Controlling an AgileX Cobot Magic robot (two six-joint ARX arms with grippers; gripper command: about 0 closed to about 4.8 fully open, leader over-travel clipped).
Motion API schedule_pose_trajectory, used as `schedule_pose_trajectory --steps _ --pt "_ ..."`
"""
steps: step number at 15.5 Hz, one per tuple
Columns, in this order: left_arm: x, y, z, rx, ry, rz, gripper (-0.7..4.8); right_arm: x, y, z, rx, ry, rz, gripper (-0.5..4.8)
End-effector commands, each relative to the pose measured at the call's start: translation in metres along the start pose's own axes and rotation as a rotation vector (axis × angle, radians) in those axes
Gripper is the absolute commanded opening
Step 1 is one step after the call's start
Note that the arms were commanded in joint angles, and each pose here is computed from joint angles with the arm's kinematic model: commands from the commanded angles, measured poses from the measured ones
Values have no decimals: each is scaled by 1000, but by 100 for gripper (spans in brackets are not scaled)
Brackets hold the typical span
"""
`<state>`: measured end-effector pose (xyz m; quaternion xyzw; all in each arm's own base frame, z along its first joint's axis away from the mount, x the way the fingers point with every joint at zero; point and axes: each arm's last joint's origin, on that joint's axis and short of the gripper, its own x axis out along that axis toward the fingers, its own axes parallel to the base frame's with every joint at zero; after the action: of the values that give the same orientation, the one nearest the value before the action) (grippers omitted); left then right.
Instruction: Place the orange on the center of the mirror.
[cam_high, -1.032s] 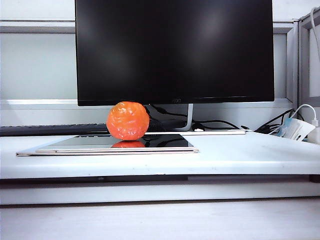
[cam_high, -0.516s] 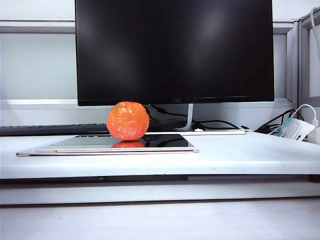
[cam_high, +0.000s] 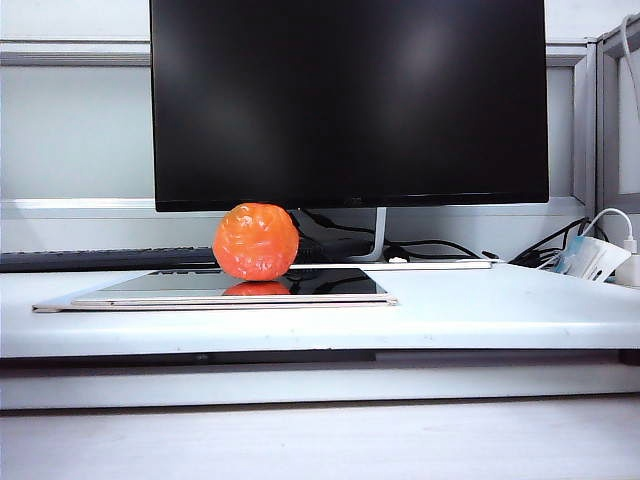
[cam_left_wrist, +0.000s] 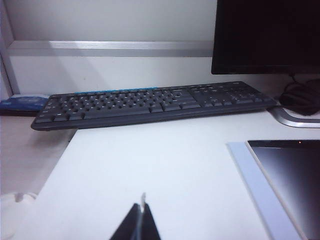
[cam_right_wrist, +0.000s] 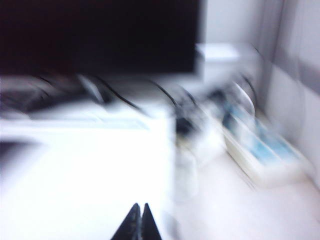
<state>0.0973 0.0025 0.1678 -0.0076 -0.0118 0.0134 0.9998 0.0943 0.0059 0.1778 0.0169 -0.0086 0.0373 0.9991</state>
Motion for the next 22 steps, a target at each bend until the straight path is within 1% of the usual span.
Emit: schedule_pose_trajectory --steps 1,3,6,22 --pt "0 0 2 4 -13 -2 -5 2 -5 -15 3 42 -25 -1" --pt "0 0 2 4 -13 -2 -5 2 -5 -16 -7 55 -30 -1" --pt "0 0 2 4 -13 -2 -5 2 -5 -14 -10 36 -24 -1" --pt "0 0 2 4 -13 -3 -5 2 -4 -14 -7 32 -19 -1"
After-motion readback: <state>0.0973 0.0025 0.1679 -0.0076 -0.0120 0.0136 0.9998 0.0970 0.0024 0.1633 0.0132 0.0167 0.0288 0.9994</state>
